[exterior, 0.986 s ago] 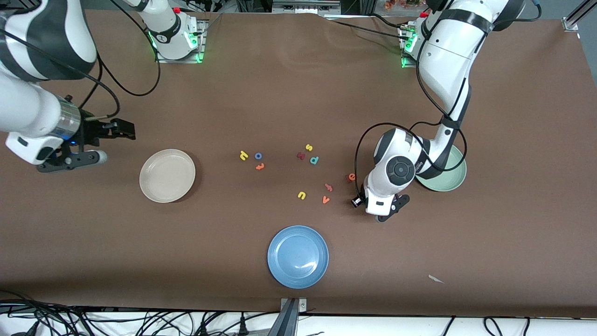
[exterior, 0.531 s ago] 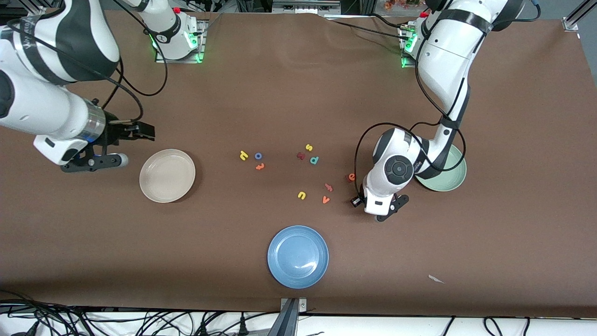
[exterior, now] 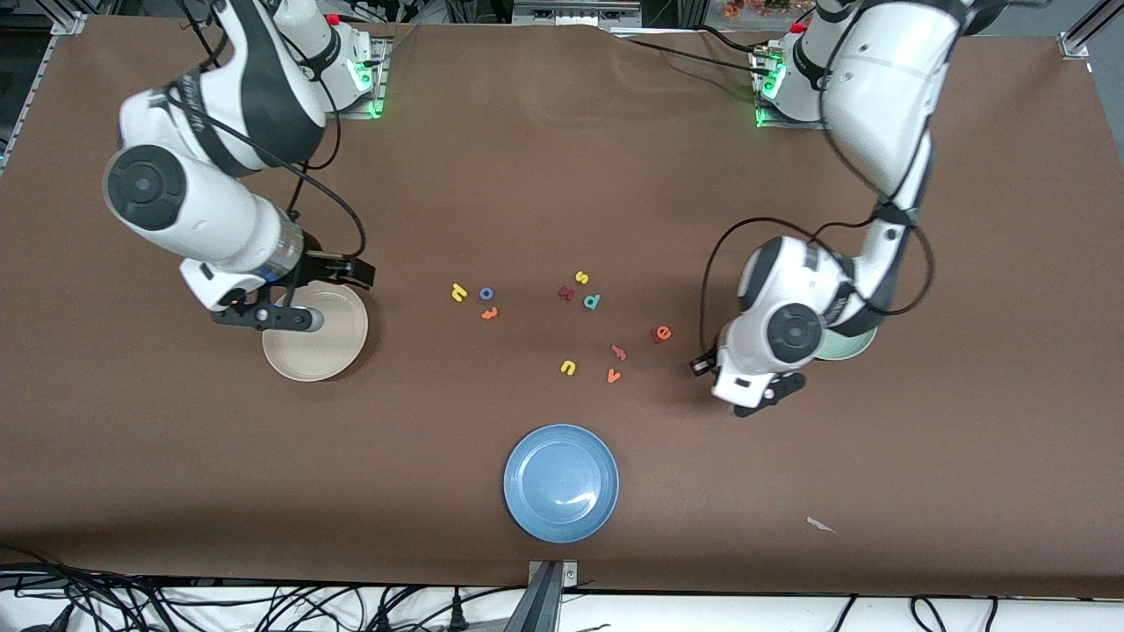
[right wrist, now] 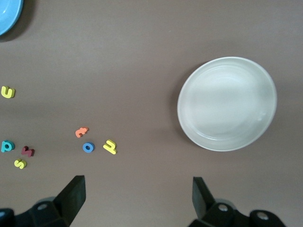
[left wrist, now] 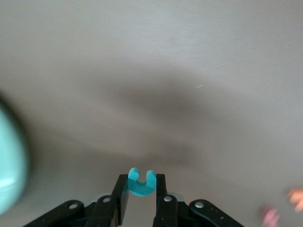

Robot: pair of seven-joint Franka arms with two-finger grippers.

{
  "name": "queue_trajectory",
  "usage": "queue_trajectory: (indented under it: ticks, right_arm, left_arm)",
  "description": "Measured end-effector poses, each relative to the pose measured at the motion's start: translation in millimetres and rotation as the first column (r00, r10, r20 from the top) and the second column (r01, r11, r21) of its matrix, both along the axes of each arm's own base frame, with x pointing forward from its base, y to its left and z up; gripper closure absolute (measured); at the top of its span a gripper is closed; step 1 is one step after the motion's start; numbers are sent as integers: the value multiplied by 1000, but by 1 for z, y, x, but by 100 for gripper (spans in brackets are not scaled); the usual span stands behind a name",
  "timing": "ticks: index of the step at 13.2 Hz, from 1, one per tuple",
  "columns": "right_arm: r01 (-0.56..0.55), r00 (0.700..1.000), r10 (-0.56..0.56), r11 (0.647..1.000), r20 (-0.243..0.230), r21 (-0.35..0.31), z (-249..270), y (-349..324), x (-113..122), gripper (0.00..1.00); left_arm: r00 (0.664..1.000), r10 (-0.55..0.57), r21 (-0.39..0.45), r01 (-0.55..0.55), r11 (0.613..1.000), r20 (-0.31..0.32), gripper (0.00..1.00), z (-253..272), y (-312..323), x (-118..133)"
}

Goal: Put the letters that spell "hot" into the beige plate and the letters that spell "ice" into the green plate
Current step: 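Grasp the teal c with the left gripper while the right gripper reaches out, then drop the teal c on the green plate while the right gripper nears letters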

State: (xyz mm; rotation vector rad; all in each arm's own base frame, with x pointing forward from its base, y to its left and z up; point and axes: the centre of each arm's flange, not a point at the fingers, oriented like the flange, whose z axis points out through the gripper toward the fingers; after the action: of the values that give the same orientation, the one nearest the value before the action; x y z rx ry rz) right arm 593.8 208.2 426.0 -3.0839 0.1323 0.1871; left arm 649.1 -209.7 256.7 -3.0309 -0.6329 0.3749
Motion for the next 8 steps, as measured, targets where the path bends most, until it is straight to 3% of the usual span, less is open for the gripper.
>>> queue_trajectory:
  ticks: [3,8]
  right_arm:
    - [41,999,-41,999,13,9,-46,20,-16,0]
    - [111,994,-111,994,-10,8,-115,42,-41,0]
  left_arm:
    - [988,-121,-43,117,992,-101,75,33,69,-3]
    - [921,-288,-86,275,958,-264,75,-34,158,-42]
